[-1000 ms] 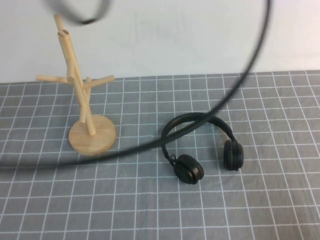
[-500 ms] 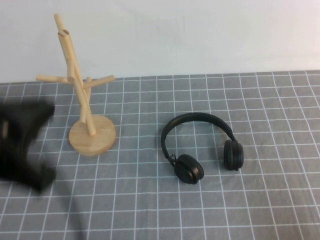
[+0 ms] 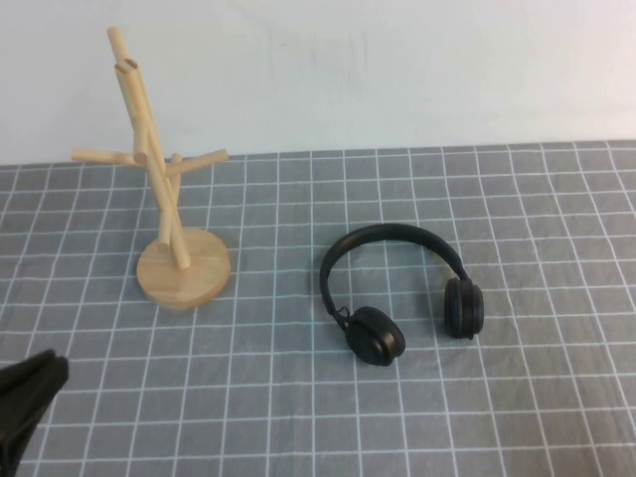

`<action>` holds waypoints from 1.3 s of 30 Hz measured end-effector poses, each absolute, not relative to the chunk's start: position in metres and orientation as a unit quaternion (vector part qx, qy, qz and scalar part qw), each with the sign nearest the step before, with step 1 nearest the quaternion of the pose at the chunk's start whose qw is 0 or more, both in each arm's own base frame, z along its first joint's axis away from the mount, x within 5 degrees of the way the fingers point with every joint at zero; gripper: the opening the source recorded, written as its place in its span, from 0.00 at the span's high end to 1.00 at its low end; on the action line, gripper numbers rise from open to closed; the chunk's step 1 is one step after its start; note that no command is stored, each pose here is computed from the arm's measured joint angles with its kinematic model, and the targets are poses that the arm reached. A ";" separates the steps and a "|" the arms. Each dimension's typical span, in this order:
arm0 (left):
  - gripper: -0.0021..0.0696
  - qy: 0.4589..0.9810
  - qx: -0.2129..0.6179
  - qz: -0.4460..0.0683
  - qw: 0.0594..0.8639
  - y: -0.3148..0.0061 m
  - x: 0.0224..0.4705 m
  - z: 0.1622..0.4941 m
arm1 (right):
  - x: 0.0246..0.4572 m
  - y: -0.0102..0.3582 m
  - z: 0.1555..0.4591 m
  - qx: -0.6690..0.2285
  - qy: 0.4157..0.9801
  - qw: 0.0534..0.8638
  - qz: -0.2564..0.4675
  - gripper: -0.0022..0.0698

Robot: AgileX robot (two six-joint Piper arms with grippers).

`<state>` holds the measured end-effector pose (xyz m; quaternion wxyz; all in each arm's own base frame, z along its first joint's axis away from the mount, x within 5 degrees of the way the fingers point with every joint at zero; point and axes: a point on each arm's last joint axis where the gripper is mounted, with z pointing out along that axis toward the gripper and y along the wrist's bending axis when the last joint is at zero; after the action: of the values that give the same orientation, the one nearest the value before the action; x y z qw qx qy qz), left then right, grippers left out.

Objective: Take out the headphones from the headphone stand

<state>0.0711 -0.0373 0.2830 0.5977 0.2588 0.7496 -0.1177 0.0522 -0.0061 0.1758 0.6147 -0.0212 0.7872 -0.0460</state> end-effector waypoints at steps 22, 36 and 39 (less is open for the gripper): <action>0.97 0.828 0.210 0.019 0.519 -0.007 0.072 0.250 | 0.052 -0.006 0.176 -0.021 0.787 0.615 -0.046 0.98; 0.97 0.802 0.045 0.076 0.590 0.034 0.031 0.252 | 0.052 -0.006 0.176 -0.021 0.788 0.614 -0.046 0.98; 0.97 0.794 0.084 0.105 0.593 0.028 0.029 0.254 | 0.052 -0.006 0.176 -0.021 0.788 0.614 -0.046 0.98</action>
<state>0.0287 0.0283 0.2540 0.5929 0.0840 0.7940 0.1048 0.0523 -0.0061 0.1758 0.6141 -0.0212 0.7876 -0.0460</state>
